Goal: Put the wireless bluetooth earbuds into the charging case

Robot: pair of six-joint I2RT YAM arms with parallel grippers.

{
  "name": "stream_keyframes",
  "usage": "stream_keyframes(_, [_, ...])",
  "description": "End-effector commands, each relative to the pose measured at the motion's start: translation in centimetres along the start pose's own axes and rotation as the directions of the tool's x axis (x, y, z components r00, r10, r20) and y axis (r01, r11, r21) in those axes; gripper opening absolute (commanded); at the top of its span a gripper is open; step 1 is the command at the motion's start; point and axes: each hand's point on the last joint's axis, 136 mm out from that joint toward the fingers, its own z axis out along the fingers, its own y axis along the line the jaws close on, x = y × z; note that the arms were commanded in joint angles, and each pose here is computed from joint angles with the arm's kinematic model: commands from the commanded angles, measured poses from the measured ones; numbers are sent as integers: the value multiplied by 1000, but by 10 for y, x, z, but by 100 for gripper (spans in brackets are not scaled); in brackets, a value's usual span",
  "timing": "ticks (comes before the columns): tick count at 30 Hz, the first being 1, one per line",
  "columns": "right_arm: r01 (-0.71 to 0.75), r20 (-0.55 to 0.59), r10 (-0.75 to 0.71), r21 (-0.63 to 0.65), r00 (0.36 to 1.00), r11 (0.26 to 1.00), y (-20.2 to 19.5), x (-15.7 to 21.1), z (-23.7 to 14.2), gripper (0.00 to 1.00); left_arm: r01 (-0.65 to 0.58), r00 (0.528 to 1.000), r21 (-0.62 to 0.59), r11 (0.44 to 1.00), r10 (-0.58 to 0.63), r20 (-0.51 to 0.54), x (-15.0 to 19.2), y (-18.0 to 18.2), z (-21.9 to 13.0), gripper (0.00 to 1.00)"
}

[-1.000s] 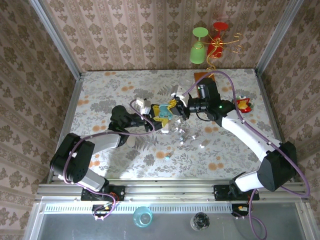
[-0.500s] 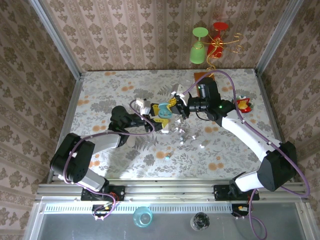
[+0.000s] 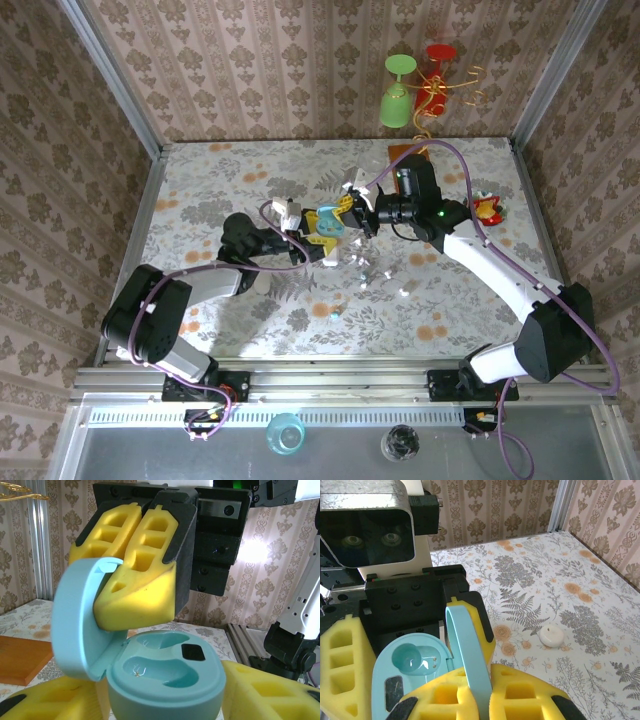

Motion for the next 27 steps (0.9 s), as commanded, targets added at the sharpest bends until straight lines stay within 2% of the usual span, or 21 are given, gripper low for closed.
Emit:
stream_keyframes(1, [12,13,-12,-20,1000,1000,6,-4,-2,0,-30,999,12,999,30,20,-8,-3,0,51])
stream_keyframes(11, [24,-1,-24,-19,1000,1000,7,-1,-2,0,-20,1000,12,1000,20,23,-10,-3,1,51])
stream_keyframes(13, [24,0,-24,-19,1000,1000,7,-2,-3,0,-15,1000,19,1000,14,20,-10,-3,1,42])
stream_keyframes(19, [21,8,-21,-14,1000,1000,7,-4,-3,0,-19,1000,25,1000,18,23,-10,-3,3,38])
stream_keyframes(21, [12,17,-11,-3,1000,1000,5,-4,-2,9,-25,999,16,1000,25,24,-10,-1,2,38])
stream_keyframes(24, [9,67,-11,28,998,1000,5,-21,-14,45,-38,999,-2,999,38,27,-9,1,1,39])
stream_keyframes(27, [-6,107,1,41,994,999,7,-31,-23,64,-49,998,-30,998,50,27,-6,5,-2,40])
